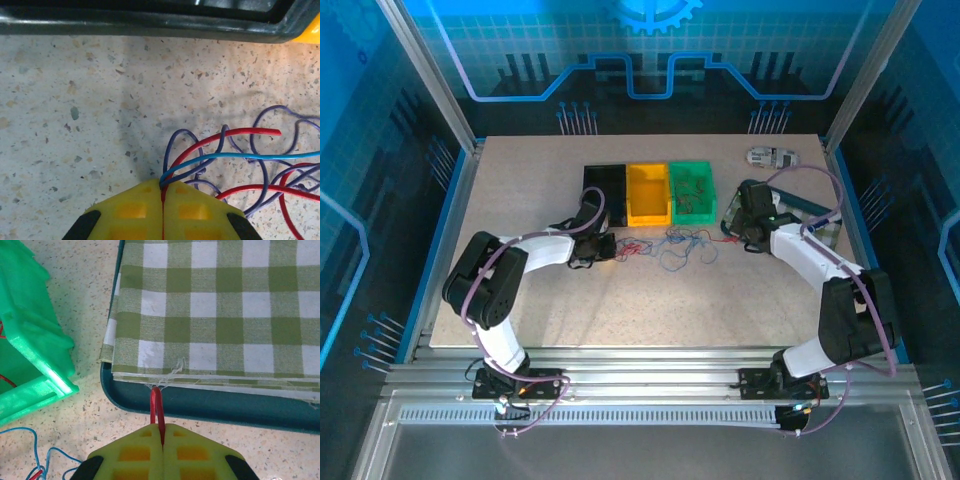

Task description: Untangle the cables

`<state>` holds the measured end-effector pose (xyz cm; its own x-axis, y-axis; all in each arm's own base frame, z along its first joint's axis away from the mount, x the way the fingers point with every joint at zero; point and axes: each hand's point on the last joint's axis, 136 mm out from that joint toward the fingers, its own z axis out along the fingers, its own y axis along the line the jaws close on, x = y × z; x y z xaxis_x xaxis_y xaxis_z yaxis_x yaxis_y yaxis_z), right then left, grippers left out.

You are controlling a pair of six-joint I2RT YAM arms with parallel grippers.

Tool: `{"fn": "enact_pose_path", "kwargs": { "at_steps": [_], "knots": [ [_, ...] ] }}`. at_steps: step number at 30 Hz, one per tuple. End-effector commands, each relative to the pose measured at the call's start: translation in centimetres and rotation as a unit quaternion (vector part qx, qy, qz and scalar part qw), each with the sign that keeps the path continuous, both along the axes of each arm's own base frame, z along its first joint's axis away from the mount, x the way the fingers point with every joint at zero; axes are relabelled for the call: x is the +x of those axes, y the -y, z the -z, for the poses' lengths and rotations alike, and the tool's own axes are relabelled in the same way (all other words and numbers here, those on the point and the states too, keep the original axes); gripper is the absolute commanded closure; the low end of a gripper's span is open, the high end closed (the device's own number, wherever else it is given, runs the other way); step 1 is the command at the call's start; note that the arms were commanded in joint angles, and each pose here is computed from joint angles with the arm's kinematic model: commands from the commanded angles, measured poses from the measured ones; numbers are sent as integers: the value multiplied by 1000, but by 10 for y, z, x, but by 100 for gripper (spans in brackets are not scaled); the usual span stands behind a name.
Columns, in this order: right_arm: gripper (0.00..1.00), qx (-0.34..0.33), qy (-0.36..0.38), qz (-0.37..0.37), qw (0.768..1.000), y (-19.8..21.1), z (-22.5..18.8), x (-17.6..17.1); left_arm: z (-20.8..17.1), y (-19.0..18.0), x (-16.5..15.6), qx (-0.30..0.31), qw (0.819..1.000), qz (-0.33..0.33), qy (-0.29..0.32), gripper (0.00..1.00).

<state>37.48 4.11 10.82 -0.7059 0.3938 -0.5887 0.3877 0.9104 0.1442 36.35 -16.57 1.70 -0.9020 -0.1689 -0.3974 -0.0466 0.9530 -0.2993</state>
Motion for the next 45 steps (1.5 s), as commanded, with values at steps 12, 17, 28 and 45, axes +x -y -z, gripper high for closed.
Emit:
{"fn": "enact_pose_path", "kwargs": {
  "at_steps": [12,17,28,45],
  "knots": [
    [100,55,49,-118,990,-50,-16,25,-95,24,-12,-54,984,98,138,34],
    [100,67,45,-138,987,-62,-12,25,-126,67,-4,-58,964,190,176,29],
    [100,122,51,-151,980,-72,-20,30,-68,182,35,-17,937,318,141,27],
    [100,142,65,-155,975,-59,-36,29,-3,201,44,-17,945,316,83,83]
  ]
}}
